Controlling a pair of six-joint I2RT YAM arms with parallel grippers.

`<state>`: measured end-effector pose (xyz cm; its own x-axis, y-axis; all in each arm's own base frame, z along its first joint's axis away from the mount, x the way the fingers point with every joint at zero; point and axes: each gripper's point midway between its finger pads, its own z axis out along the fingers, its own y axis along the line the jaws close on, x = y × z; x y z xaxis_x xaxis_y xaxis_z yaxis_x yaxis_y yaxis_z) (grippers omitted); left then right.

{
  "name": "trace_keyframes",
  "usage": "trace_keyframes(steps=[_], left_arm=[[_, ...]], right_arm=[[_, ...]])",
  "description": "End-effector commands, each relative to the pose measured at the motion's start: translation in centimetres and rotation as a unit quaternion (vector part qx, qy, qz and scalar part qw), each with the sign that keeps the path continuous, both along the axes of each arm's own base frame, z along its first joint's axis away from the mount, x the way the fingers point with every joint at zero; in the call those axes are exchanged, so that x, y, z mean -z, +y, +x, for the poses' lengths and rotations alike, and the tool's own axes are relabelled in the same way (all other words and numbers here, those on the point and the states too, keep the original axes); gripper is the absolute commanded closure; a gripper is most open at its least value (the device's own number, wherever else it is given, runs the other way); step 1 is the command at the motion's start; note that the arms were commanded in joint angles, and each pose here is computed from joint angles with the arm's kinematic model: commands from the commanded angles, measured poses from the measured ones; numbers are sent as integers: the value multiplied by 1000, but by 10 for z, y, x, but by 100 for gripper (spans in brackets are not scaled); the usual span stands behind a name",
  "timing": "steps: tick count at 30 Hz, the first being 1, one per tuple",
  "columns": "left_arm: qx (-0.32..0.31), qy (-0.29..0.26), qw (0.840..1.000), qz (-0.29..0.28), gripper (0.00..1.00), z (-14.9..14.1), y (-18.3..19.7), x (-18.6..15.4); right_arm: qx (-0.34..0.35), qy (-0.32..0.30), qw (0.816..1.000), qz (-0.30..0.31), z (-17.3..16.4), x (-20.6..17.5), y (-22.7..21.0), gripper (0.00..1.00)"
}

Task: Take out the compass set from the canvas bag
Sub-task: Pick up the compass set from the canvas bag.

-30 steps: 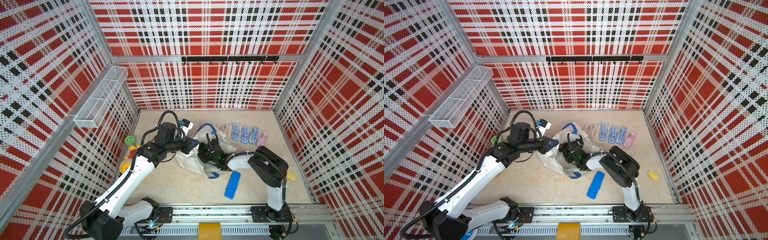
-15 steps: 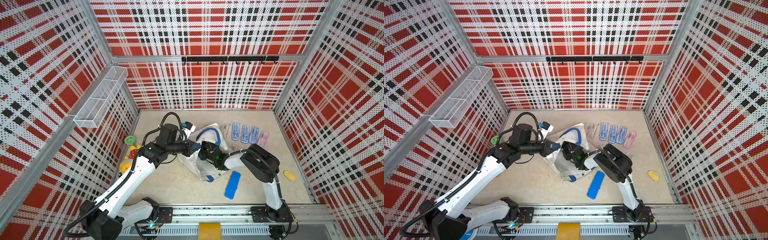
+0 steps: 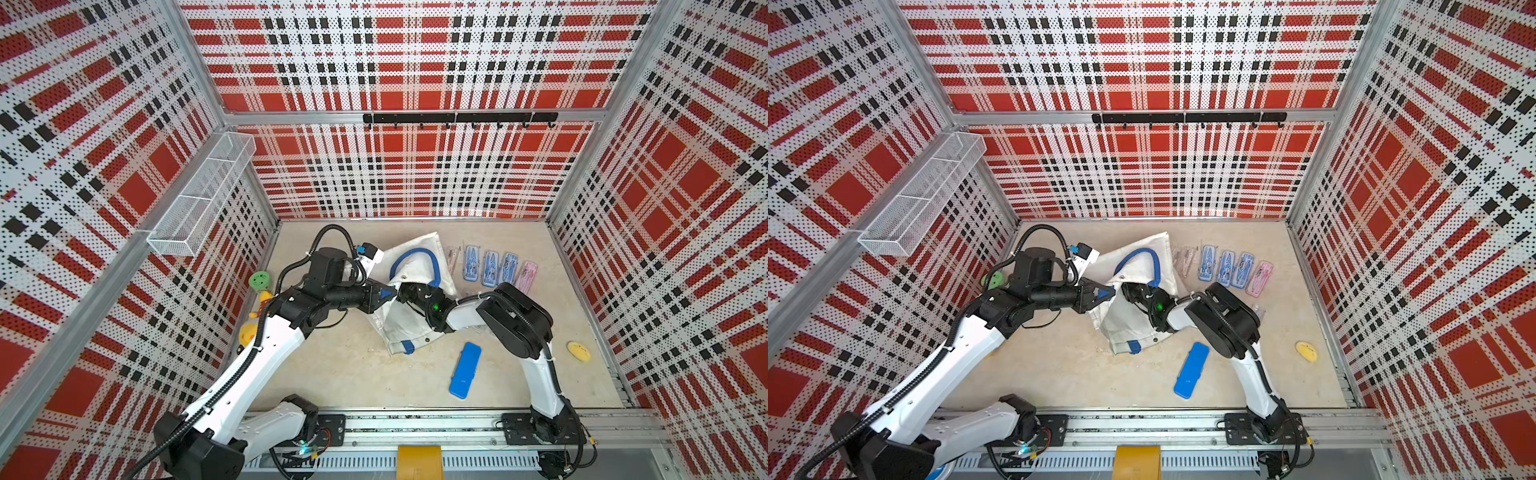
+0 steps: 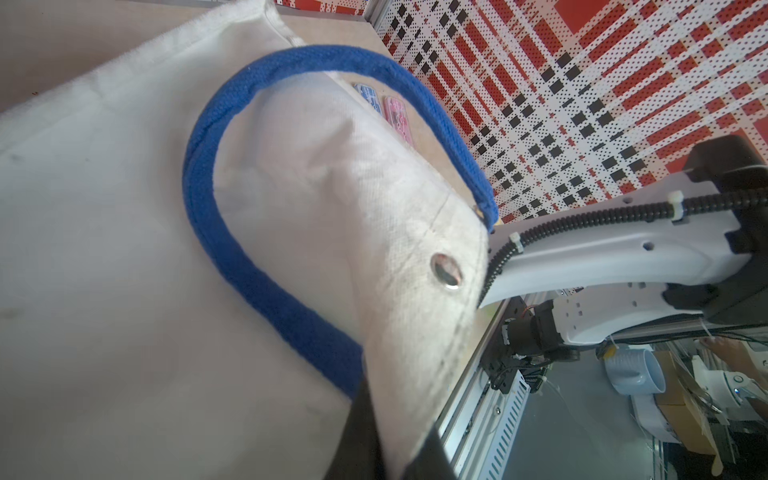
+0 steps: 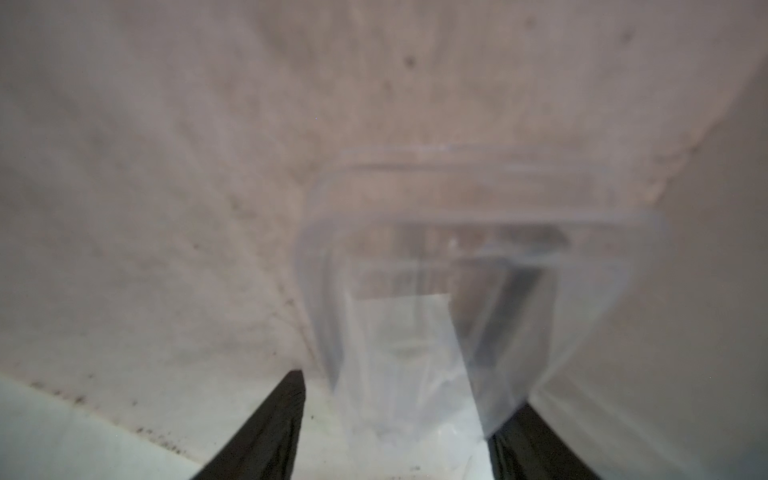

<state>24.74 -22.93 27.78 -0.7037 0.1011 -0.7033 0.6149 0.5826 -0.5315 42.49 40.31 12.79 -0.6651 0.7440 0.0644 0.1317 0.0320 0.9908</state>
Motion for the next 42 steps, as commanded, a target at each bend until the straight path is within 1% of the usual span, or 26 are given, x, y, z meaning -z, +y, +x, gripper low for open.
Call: trace_keyframes(steps=[1,5,12,15,20,23,27,30,31,38,42], left_arm=[[22,-6,999,-38,100,-12,-6,-24],[20,-8,999,-43,100,-13,-6,-28],[15,-8,998,-54,100,-15,-5,-35],[7,-5,998,-58,100,-11,-4,-37],[-27,1,997,-70,100,2,4,-39],[-59,9,995,-79,100,16,13,-37],[-102,16,990,-91,100,34,28,-36],[-114,25,988,-101,100,41,30,-35],[-128,27,986,-106,100,48,37,-35],[-151,67,978,-125,100,62,46,-23],[-161,80,975,-130,100,67,52,-16]], right_arm=[[-3,-9,1000,9,9,-7,4,37],[-6,9,1000,7,9,3,6,45],[-9,11,1000,0,11,-1,10,50],[-15,8,1000,-3,12,-6,13,55],[-33,-2,999,-6,4,-16,19,59],[-50,-10,999,-10,-5,-23,24,61],[-95,-18,995,-32,-28,-29,35,62],[-130,-20,990,-48,-47,-29,42,63],[-139,-19,989,-54,-52,-29,42,63],[-172,-21,980,-96,-84,-34,26,64],[-175,-38,976,-124,-95,-51,11,64]])
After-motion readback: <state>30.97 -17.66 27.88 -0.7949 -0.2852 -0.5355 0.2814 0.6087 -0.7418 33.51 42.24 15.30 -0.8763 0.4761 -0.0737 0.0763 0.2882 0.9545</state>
